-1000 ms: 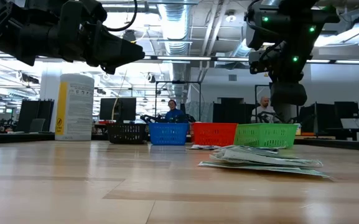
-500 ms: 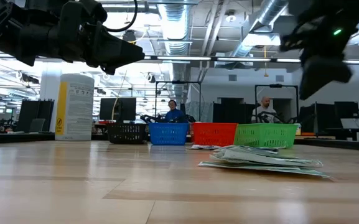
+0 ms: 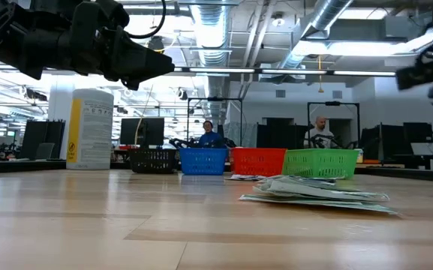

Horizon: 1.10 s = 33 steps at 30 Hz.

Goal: Pick & Place First Aid Supplies
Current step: Put the orange pad into the green bin

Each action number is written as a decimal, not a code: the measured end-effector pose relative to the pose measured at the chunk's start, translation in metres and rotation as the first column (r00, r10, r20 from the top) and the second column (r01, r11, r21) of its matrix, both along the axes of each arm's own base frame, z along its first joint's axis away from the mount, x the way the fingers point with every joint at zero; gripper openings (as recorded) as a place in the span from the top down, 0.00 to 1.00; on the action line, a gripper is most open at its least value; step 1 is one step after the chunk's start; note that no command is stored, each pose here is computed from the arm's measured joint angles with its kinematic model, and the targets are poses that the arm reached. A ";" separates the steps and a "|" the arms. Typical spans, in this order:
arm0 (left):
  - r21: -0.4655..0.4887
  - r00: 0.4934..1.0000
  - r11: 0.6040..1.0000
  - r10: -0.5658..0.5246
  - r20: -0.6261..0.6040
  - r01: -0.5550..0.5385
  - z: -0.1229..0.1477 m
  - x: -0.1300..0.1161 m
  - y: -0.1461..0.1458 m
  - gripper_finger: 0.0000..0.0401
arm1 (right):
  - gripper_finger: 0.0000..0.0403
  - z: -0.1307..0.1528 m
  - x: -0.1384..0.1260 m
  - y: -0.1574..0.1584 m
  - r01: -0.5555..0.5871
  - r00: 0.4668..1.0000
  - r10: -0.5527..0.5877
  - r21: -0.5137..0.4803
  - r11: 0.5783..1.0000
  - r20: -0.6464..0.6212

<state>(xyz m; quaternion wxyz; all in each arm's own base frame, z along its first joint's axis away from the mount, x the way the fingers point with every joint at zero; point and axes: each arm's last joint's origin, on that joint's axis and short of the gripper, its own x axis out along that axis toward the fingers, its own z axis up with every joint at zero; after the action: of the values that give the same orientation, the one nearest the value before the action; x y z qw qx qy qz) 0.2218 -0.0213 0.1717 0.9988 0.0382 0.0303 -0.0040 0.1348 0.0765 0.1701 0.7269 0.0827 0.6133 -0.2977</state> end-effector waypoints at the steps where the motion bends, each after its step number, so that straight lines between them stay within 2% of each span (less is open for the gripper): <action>1: 0.000 1.000 1.000 0.000 0.000 0.000 0.000 0.000 0.000 0.71 | 0.72 -0.004 -0.002 0.001 -0.008 1.000 0.008 0.016 1.000 -0.006; 13: 0.000 1.000 1.000 0.000 -0.003 0.000 0.000 0.000 0.000 0.71 | 0.72 -0.010 -0.017 0.016 -0.191 0.981 0.192 0.025 0.981 -0.041; 25: -0.005 1.000 1.000 0.000 -0.010 0.000 -0.001 0.000 0.000 0.71 | 0.72 -0.033 -0.026 0.010 -0.187 0.980 0.190 0.042 0.981 -0.064; 33: -0.005 1.000 1.000 0.000 -0.010 0.000 -0.001 0.000 0.000 0.71 | 0.72 -0.033 -0.027 0.009 -0.220 0.972 0.222 0.040 0.975 -0.076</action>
<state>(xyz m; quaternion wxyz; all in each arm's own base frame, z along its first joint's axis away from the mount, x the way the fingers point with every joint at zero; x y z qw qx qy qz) 0.2217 -0.0213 0.1709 0.9987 0.0355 0.0351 -0.0042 0.1081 0.0859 0.1368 0.7289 0.0133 0.6520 -0.2083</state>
